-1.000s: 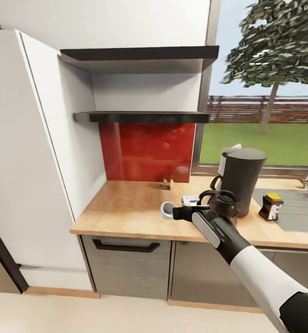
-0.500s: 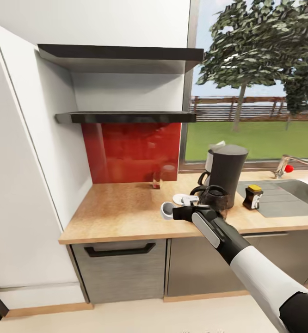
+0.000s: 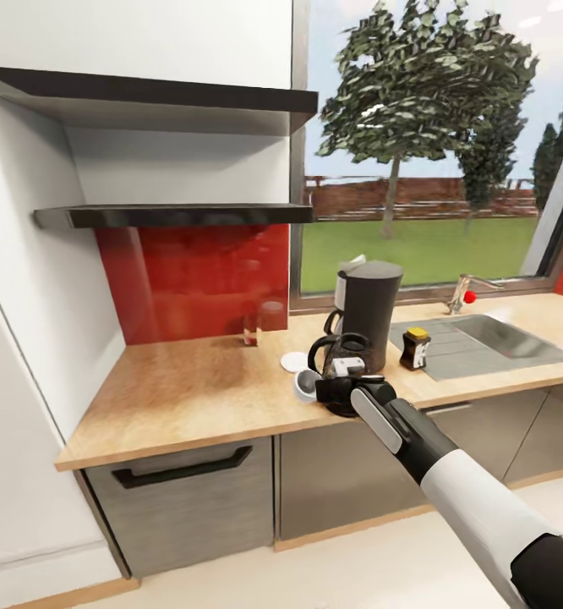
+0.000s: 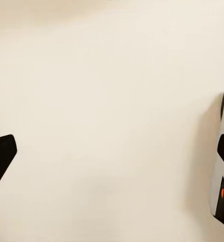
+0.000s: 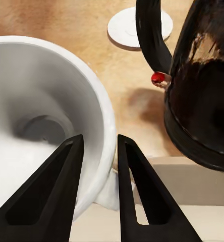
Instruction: Set up a coffee station on the kitchen countertop: keep the coffee maker on the countertop, move the bottle of coffee from the kitchen shelf to the counter next to the coffee maker, place a paper coffee filter on top of the coffee maker, put the saucer next to the coffee maker with the coffee cup on the saucer, and place the electric kettle next to the coffee maker.
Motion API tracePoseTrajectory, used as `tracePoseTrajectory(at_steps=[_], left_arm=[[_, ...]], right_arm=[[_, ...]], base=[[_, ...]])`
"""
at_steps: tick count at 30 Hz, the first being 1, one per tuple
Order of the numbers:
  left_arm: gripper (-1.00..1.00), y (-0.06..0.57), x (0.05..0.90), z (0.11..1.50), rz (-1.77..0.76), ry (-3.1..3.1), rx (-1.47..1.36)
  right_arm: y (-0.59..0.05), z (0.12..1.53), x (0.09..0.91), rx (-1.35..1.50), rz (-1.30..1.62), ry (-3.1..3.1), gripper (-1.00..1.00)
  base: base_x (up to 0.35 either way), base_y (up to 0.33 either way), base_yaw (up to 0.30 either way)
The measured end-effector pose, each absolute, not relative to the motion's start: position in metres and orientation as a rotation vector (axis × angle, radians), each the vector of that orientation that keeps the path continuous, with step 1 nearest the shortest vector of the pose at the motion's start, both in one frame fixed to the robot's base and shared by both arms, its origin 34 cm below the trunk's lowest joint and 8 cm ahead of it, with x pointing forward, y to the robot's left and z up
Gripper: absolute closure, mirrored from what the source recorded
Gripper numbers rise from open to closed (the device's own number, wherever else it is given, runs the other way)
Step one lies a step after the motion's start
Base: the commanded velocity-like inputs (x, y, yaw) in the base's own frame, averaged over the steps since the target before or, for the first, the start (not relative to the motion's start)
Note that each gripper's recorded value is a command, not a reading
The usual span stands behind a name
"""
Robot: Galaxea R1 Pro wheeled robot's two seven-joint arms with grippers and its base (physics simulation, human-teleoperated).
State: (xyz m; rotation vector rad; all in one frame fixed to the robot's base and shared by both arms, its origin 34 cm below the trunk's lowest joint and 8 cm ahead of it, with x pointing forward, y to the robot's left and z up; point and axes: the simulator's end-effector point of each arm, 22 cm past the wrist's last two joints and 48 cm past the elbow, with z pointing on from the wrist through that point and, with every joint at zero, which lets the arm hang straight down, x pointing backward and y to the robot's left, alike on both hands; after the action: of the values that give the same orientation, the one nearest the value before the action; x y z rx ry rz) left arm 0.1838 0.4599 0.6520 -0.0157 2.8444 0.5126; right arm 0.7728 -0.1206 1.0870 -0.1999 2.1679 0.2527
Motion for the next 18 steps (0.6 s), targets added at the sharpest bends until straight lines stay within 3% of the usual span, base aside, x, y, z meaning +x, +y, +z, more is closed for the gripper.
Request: tracePoseTrajectory(at_steps=[6, 18], left_arm=[[-1.0, 0.463, 0.165, 0.651, 0.539, 2.889, -0.017], [-1.0, 0.462, 0.148, 0.648, 0.552, 2.96, -0.031]], right_arm=[[-0.121, 1.087, 0.773, -0.199, 0.253, 2.168, 1.0], [-0.122, 1.087, 0.773, -0.201, 0.248, 2.167, 1.0]], base=[[0.0, 0.0, -0.217], [0.0, 0.035, -0.013]])
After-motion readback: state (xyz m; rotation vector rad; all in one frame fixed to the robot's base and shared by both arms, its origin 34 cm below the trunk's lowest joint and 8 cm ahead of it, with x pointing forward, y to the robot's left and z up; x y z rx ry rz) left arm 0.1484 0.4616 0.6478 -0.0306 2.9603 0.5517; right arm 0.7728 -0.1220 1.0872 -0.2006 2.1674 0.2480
